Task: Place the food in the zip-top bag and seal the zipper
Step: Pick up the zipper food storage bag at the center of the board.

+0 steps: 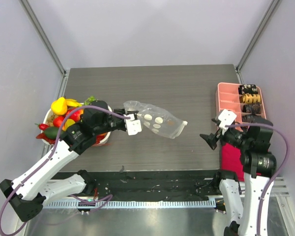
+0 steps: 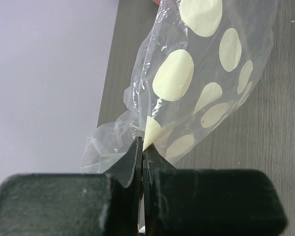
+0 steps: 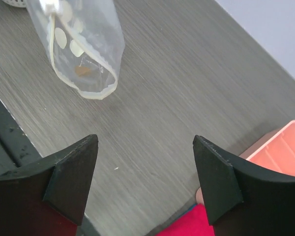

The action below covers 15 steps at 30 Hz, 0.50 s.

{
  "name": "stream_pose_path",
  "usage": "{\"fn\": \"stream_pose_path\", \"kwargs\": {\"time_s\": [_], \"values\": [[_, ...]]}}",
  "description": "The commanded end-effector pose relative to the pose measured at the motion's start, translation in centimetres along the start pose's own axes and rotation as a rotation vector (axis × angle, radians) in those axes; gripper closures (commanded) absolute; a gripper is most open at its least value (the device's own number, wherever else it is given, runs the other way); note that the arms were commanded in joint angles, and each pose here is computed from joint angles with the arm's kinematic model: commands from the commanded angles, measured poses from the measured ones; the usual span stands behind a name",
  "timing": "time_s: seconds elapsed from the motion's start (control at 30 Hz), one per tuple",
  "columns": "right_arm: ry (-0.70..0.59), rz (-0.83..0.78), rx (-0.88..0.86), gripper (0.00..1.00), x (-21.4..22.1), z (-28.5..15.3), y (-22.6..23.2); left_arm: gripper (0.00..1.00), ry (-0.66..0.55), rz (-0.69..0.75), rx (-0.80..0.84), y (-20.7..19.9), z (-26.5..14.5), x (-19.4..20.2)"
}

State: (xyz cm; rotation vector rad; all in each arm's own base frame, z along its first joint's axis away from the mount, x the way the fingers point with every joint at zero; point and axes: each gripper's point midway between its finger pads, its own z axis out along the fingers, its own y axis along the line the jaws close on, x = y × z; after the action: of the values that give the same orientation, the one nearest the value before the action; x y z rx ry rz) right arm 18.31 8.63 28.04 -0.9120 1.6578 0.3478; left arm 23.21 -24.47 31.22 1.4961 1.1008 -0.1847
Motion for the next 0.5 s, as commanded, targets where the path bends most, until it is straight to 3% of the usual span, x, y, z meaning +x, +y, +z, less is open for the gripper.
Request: {"fn": "stream_pose_path", "kwargs": {"time_s": [0.0,0.2,0.47], "values": [[-0.144,-0.221,0.003,0.21,-1.6,0.7,-0.4,1.0,-0.094,0.031,-0.036,1.7,-0.1,-2.7],[-0.278,-0.224,-0.051,0.29,-2.6,1.6,0.5,1.0,-0.109,0.003,-0.018,2.0,0.1,-3.3],[-0.348,-0.149,-0.137,0.39,-1.1,3.4,1.4,1.0,-0.108,-0.018,-0.026,2.3,0.6,-3.3]]}}
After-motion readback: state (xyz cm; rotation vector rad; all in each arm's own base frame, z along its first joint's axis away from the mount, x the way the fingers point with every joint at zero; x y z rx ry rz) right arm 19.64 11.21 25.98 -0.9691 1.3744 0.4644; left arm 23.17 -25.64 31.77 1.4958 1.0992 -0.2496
